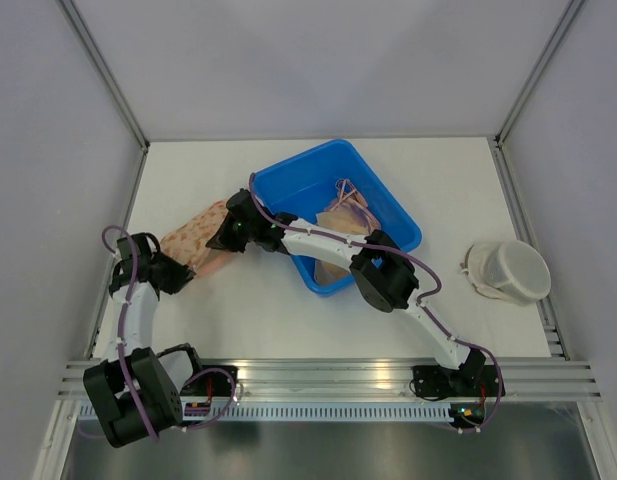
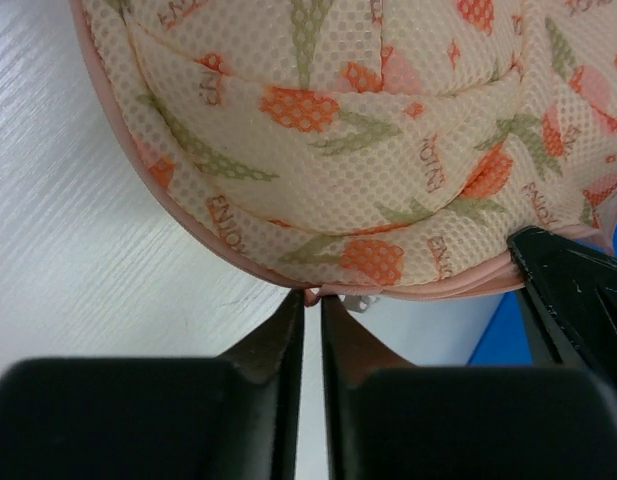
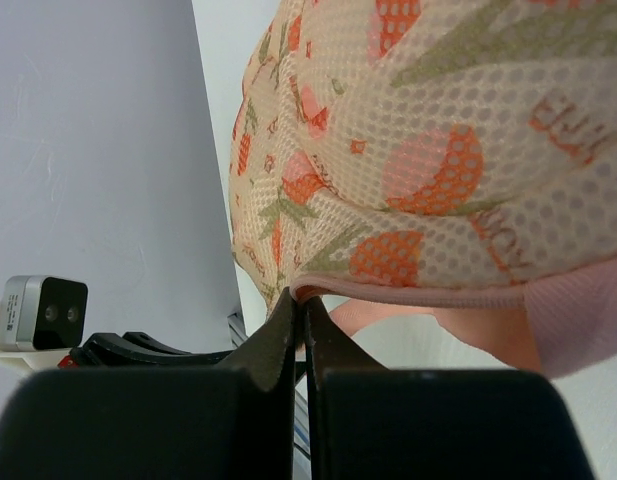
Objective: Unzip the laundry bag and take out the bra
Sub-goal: Unzip the laundry bag at the center of the board.
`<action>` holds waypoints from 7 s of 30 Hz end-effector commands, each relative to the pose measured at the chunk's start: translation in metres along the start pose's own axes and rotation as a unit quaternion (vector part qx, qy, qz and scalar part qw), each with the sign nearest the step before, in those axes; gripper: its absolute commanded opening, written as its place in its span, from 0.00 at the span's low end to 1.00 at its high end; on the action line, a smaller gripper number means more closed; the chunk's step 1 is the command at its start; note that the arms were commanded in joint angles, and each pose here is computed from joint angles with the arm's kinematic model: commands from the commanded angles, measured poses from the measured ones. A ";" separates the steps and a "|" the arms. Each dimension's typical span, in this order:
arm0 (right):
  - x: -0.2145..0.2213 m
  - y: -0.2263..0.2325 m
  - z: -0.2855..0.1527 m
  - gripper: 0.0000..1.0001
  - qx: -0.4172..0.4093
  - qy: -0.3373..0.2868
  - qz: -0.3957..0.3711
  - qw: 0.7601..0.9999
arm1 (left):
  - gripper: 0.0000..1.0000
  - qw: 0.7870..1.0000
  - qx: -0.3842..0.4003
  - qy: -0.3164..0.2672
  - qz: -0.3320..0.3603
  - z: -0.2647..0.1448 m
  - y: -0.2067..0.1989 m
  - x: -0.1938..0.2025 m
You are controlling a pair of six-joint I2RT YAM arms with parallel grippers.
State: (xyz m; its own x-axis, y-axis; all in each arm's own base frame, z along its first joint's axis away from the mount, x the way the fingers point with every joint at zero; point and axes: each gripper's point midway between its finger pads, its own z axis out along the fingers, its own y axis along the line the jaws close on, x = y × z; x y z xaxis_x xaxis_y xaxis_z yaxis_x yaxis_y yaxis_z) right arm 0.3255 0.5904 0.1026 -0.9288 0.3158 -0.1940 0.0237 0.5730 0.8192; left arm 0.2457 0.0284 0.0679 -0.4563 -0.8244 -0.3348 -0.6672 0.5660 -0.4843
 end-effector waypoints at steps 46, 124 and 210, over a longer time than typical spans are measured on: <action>0.008 0.061 -0.049 0.40 -0.110 0.023 -0.217 0.970 | 0.02 0.993 0.094 -0.003 -0.064 -0.039 -0.064 -0.025; 0.029 0.053 -0.023 0.00 -0.087 -0.101 -0.469 0.873 | 0.02 0.993 0.092 -0.012 -0.072 -0.050 -0.069 -0.049; 0.001 -0.002 -0.072 0.46 0.039 -0.050 -0.245 0.968 | 0.32 0.986 0.127 0.068 -0.090 0.033 -0.049 0.009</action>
State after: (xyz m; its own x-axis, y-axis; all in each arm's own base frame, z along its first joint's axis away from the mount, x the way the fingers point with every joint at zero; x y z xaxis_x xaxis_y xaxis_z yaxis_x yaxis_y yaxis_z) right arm 0.2914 0.5358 0.1073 -0.7990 -0.0488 -0.5993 -0.4344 0.7360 0.5192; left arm 0.2736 -0.0072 0.0428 -0.4412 -0.8906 -0.1105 -0.6333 0.3962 -0.6648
